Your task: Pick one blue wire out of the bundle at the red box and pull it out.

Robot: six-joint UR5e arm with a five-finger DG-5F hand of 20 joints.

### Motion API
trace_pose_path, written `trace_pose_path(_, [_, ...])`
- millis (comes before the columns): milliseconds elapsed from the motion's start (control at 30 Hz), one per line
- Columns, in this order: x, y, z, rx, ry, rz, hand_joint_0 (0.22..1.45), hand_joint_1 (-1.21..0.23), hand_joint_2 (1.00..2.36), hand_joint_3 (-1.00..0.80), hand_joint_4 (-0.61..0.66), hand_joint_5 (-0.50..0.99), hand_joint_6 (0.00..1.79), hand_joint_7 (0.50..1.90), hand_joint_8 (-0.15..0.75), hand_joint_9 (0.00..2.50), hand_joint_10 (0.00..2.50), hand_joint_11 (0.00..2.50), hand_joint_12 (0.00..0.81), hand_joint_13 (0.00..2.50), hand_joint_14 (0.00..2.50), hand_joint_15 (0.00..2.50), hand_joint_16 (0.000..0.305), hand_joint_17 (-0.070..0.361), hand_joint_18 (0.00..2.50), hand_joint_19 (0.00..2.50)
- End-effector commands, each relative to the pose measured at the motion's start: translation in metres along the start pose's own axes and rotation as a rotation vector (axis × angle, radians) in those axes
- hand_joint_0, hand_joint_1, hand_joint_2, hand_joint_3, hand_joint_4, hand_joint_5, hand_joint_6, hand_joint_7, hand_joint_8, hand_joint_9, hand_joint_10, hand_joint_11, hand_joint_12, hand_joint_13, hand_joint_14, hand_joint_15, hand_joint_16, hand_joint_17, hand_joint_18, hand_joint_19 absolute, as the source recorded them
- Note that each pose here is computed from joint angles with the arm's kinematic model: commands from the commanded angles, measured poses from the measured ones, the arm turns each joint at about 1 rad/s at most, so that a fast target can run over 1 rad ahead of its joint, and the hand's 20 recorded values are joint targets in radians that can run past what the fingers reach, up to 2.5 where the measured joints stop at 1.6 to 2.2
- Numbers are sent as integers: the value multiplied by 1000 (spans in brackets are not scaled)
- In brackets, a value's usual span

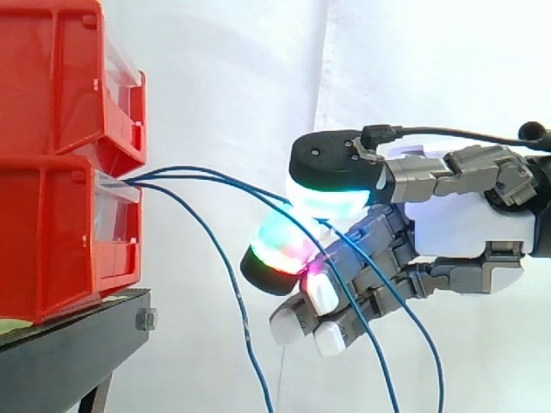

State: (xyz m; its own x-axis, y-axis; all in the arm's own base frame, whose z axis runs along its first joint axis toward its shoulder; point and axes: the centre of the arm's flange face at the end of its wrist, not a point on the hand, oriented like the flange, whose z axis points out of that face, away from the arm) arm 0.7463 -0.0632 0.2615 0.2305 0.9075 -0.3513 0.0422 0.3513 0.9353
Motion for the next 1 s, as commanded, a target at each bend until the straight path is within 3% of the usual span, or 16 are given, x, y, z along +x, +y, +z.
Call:
trace_pose_path(0, [0,0,0,0,-1,0,608,-730,1018,-238,180,-203,943,949,375,909,19,664,438,801,15,398,61,138,748,460])
trace_pose_path(400, [0,0,0,0,1,0,649,-797,1019,-205,94,-207,948,1001,377,905,16,668,437,812,16,397,61,136,761,434])
trace_pose_path(567, [1,0,0,-4,11,14,643,-807,1016,-280,157,-208,950,941,370,905,20,678,435,818,16,399,61,136,763,440])
trace_pose_path(800, [2,1,0,-9,24,34,569,-703,1008,-401,209,-202,938,951,379,920,17,659,443,820,15,405,62,139,760,465])
trace_pose_path(967, [2,1,0,-10,27,45,571,-689,1011,-361,208,-200,931,980,384,926,18,676,445,817,17,407,62,140,756,466])
